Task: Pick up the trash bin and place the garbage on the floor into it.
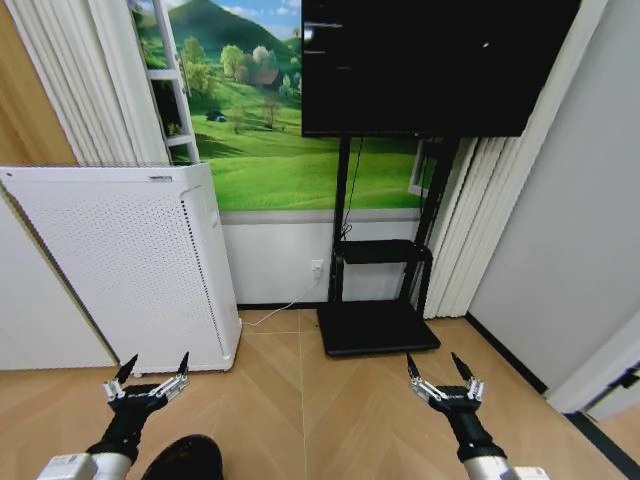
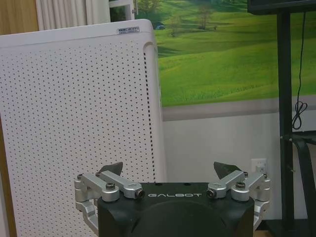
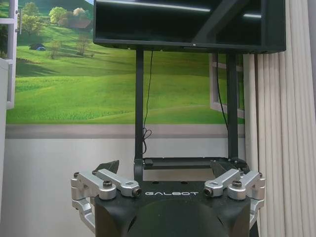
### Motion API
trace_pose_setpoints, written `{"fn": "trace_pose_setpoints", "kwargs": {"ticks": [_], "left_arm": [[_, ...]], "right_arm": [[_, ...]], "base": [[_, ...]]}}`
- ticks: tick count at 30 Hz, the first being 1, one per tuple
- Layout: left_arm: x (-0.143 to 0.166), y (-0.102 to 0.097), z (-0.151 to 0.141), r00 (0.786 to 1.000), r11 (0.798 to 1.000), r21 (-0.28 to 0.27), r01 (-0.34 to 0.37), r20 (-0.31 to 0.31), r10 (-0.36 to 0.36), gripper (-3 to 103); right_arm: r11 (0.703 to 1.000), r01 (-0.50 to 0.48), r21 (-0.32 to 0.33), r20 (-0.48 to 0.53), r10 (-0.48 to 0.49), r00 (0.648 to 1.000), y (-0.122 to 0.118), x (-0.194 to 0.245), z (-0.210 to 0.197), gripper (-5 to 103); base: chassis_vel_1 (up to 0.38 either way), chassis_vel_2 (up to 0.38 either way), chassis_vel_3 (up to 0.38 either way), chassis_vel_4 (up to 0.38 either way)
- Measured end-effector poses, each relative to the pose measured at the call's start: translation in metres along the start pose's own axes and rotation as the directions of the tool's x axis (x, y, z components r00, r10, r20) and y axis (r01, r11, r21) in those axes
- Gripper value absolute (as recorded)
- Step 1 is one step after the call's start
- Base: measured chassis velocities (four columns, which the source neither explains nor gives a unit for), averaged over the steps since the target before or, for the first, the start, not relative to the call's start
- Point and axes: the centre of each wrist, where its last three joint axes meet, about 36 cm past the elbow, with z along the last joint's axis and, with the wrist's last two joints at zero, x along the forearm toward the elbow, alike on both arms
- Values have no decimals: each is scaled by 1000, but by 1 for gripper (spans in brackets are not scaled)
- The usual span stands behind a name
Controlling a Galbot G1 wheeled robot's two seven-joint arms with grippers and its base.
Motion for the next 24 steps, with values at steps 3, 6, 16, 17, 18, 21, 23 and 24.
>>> {"fn": "trace_pose_setpoints", "kwargs": {"ticks": [3,6,16,17,18,21,23,24], "left_arm": [[0,0,0,1000,1000,0,0,0,0,100],[0,0,0,1000,1000,0,0,0,0,100],[0,0,0,1000,1000,0,0,0,0,100],[0,0,0,1000,1000,0,0,0,0,100],[0,0,0,1000,1000,0,0,0,0,100],[0,0,0,1000,1000,0,0,0,0,100],[0,0,0,1000,1000,0,0,0,0,100],[0,0,0,1000,1000,0,0,0,0,100]], "right_arm": [[1000,0,0,0,0,1000,0,0,0,100],[1000,0,0,0,0,1000,0,0,0,100],[1000,0,0,0,0,1000,0,0,0,100],[1000,0,0,0,0,1000,0,0,0,100],[1000,0,0,0,0,1000,0,0,0,100],[1000,0,0,0,0,1000,0,0,0,100],[1000,0,0,0,0,1000,0,0,0,100],[1000,0,0,0,0,1000,0,0,0,100]], "base": [[0,0,0,0],[0,0,0,0],[0,0,0,0],[0,0,0,0],[0,0,0,0],[0,0,0,0],[0,0,0,0],[0,0,0,0]]}}
